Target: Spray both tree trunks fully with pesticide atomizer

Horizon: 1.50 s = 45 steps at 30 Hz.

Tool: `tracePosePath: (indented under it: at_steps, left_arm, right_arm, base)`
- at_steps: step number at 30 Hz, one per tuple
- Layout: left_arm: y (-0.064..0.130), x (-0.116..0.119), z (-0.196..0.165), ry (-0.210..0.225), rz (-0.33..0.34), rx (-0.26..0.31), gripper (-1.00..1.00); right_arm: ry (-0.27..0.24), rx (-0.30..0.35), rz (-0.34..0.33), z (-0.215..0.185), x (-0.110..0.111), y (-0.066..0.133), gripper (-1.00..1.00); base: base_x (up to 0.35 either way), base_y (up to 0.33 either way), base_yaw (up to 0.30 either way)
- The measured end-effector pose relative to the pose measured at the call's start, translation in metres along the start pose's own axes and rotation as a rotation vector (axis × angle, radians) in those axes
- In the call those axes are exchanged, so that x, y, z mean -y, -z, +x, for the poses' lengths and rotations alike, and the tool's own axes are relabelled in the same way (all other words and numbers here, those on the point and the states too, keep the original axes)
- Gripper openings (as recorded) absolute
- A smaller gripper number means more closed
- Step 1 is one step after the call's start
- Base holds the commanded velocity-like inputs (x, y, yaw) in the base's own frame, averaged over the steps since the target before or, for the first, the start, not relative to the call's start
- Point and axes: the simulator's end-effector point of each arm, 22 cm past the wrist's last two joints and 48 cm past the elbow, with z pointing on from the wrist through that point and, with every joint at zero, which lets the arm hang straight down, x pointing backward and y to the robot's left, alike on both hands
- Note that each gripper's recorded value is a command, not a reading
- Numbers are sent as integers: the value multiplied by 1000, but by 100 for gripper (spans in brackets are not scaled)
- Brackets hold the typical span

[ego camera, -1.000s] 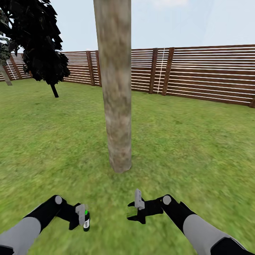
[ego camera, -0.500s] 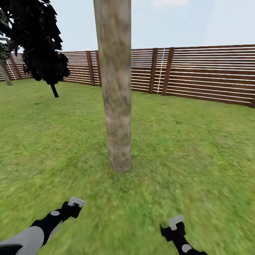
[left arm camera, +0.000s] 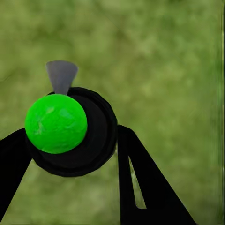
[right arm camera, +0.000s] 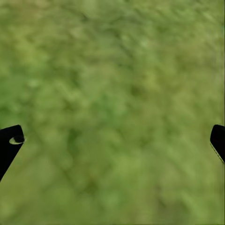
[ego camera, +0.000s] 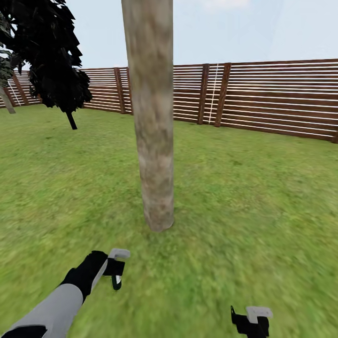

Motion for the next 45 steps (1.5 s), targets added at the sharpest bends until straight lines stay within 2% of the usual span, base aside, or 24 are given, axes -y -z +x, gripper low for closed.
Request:
tracePosePath:
  at_steps: [7, 10, 17, 24, 27, 28, 31, 34, 35, 36, 37, 38, 39, 41, 45]
  left_arm:
    - [7, 6, -20, -6, 5, 25, -100]
    - [16, 4, -39, -9, -1, 69, -100]
    - [37, 2, -66, -5, -13, 110, -100]
    - [48, 0, -82, -9, -19, 141, -100]
    - [59, 1, -94, 7, -14, 119, -100]
    - [64, 3, -100, 11, -10, 127, -100]
    - [76, -6, -115, 10, -27, 159, -100]
    - [81, -43, -112, 16, -81, 159, -100]
    - [81, -44, -109, 19, -79, 156, -100]
    - [79, -34, -111, 20, -60, 158, -100]
    - [78, -7, -116, 7, -27, 166, -100]
    - [77, 16, -120, 13, 17, 170, -100]
    - [77, 24, -123, 3, 18, 175, -100]
    - [79, 28, -127, -2, 20, 180, -100]
    - [82, 12, -128, 2, -5, 187, -100]
  right_arm:
    - [-2, -1, -1, 1, -2, 0, 100]
    - [-3, 1, -1, 0, -2, 0, 100]
    - [-4, 6, -1, -3, -2, 1, 100]
    - [-5, 12, -1, -6, -1, 1, 100]
    - [-5, 12, -1, -6, -2, 1, 100]
    - [-5, 12, -1, -6, -2, 1, 100]
    - [-5, 12, -1, -6, -2, 1, 100]
    - [-5, 13, -2, -6, -2, 1, 100]
    - [-5, 13, -2, -6, -2, 1, 100]
    - [-5, 13, -3, -6, -2, 1, 100]
    - [-5, 13, -3, -6, -2, 1, 100]
    - [-5, 13, -3, -6, -2, 1, 100]
    - [-5, 13, -3, -6, -2, 1, 100]
    - [-4, 13, -2, -6, -2, 1, 100]
    - [-4, 13, -1, -6, -1, 1, 100]
  base:
    - [89, -279, -34]
    - [-52, -289, -210]
    - [-168, -101, -240]
    - [-8, -3, -178]
    - [0, 0, -11]
    - [0, 0, -2]
    - [0, 0, 0]
    - [0, 0, 0]
    - [0, 0, 0]
    - [0, 0, 0]
    - [0, 0, 0]
    - [0, 0, 0]
    - [0, 0, 0]
    - [0, 0, 0]
    - [59, 0, 0]
